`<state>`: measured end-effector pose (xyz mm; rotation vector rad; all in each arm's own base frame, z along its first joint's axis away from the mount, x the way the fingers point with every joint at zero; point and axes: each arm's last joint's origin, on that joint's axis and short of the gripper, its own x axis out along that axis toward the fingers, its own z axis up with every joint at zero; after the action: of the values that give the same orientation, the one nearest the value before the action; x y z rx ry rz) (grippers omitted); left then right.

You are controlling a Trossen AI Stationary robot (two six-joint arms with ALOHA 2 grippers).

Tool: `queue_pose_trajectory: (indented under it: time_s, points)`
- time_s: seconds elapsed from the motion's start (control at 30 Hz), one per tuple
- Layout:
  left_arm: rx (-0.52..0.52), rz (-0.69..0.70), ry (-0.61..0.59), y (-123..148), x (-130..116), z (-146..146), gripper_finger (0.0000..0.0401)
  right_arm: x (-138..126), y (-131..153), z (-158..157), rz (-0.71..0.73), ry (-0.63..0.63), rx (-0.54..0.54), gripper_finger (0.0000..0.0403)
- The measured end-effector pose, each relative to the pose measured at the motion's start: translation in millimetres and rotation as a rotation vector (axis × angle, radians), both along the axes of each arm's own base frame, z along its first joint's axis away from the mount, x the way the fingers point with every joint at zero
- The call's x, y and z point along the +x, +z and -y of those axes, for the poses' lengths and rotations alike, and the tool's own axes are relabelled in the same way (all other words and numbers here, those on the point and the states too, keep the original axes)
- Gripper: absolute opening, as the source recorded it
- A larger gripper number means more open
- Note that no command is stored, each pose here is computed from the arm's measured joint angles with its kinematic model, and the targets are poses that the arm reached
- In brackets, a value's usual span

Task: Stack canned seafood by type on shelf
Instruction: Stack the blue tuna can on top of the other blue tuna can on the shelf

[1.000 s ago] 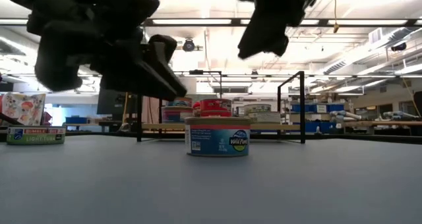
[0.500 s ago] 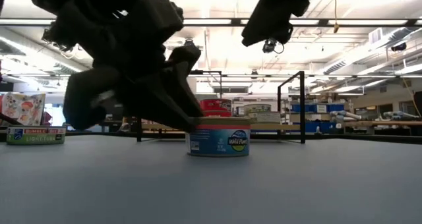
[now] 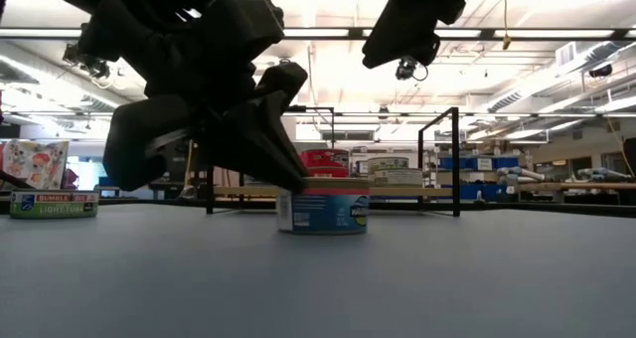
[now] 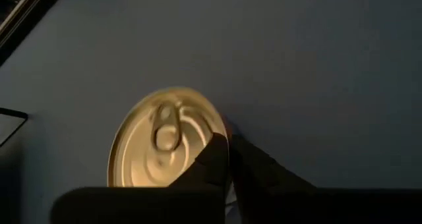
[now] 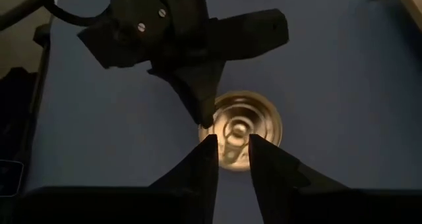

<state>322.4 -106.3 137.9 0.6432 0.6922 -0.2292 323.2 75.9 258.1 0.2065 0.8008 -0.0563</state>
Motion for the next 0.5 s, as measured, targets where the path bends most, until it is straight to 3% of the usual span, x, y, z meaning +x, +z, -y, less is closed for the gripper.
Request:
queue_pose_trajectory:
  time_s: [0.2,0.5]
  points:
    - [-0.063,-0.02,0.014,13,-8,-4,0.0004,0,0,0,-0.004,0.002,0.0,0.0094]
    - [-0.443,-0.039,0.08,48,-16,-19,0.0001,-2,0,-7,-0.003,0.044,-0.02,0.0095]
